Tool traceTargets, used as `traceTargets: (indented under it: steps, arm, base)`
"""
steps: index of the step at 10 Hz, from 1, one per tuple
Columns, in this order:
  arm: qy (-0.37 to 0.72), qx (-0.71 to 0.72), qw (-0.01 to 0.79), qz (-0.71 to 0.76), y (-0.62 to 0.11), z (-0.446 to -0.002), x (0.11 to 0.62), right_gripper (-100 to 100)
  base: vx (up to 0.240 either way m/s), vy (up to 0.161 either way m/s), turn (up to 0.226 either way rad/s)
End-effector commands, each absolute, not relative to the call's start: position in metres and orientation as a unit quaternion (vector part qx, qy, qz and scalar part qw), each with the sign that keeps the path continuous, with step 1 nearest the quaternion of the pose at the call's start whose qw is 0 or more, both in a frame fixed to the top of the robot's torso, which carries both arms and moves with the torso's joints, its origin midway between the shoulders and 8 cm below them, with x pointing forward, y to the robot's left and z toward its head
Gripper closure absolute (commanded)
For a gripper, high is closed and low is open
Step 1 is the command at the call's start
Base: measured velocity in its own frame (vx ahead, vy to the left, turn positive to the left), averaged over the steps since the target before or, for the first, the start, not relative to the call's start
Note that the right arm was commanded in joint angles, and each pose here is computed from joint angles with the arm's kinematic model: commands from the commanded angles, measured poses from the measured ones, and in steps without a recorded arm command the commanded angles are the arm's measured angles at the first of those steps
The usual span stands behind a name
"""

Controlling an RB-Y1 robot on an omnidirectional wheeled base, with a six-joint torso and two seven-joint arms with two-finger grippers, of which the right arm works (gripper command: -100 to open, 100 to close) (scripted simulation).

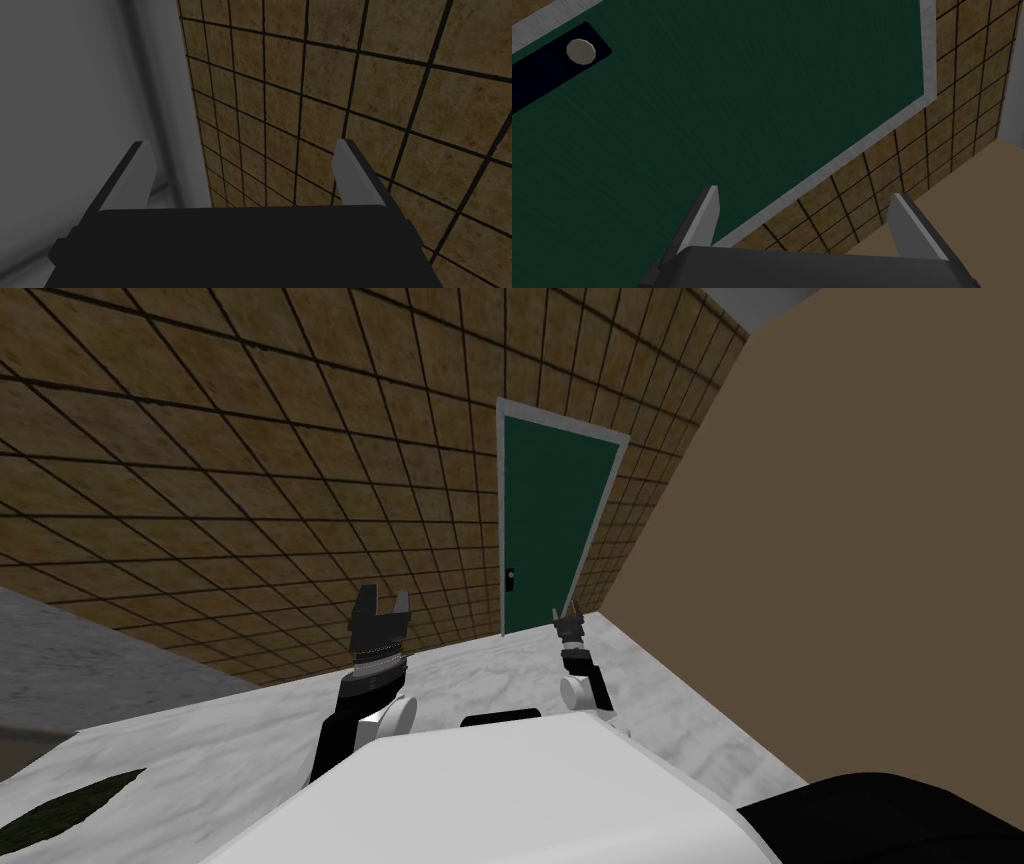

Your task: Pull the door open

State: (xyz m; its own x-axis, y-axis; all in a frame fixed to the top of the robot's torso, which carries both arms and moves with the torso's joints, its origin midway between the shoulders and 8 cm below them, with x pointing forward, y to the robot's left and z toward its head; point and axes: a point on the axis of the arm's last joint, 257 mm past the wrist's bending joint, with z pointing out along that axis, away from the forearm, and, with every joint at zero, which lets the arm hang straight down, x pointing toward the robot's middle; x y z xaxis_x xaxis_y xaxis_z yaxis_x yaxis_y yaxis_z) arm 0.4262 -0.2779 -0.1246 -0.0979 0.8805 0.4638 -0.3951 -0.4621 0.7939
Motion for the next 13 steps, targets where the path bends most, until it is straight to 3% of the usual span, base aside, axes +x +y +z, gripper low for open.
traceTargets:
  steps: [1, 13]
  arm:
    - [0.235, 0.508, 0.429, 0.71, -0.278, -0.134, 0.432, -100]
    - [0.137, 0.609, 0.236, 0.745, -0.278, -0.206, 0.47, -100]
  base:
    - [0.094, 0.015, 0.092]
    - [0.102, 0.001, 0.098]
